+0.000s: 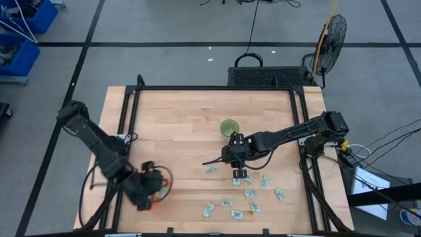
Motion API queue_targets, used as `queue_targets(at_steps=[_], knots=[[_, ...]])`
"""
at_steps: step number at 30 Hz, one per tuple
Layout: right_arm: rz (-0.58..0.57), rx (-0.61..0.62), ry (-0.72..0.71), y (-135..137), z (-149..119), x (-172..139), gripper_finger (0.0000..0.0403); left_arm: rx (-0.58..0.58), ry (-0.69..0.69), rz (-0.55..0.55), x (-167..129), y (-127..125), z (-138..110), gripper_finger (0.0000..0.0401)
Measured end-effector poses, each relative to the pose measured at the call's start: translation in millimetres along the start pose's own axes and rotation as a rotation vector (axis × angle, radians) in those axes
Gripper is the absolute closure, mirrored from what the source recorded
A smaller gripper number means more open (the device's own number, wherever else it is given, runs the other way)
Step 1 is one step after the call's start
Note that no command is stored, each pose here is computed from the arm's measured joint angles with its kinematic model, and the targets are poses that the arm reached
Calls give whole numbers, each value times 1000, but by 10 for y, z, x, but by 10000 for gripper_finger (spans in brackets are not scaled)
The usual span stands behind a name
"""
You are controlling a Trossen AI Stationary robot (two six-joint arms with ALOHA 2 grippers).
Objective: Pick and place Stevia / Truvia into bins
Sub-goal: Put the light green stevia packet into the orange basket
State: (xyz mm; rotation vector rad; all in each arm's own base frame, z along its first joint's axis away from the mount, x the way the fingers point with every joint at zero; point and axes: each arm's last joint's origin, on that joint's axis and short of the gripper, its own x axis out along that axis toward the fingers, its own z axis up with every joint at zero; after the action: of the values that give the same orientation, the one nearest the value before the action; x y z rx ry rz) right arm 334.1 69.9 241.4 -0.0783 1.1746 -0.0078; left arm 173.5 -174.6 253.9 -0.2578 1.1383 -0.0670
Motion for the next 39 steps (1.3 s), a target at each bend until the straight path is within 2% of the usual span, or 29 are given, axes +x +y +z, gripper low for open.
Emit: queue_targets(at_steps=[4,7,11,17,21,27,30,34,39], knots=[[2,2,-12,2,12,0,287,-201,151,23,41,-102,-237,397],[3,2,-17,2,17,0,287,-293,189,31,65,-168,-329,388],[3,3,-20,3,19,0,287,-349,206,74,109,-171,-362,355],[7,2,-50,7,48,0,287,-354,210,113,153,-152,-360,315],[15,-36,-125,20,65,84,287,-325,164,129,161,-126,-319,305],[15,-159,-310,45,-107,476,287,-236,25,190,189,-40,-179,305],[24,-164,-411,47,-261,662,287,-173,-33,232,203,19,-97,304],[110,-168,-561,29,-393,794,287,-87,-73,285,222,111,16,304],[162,-132,-657,5,-392,993,286,-20,-134,366,239,243,170,304]])
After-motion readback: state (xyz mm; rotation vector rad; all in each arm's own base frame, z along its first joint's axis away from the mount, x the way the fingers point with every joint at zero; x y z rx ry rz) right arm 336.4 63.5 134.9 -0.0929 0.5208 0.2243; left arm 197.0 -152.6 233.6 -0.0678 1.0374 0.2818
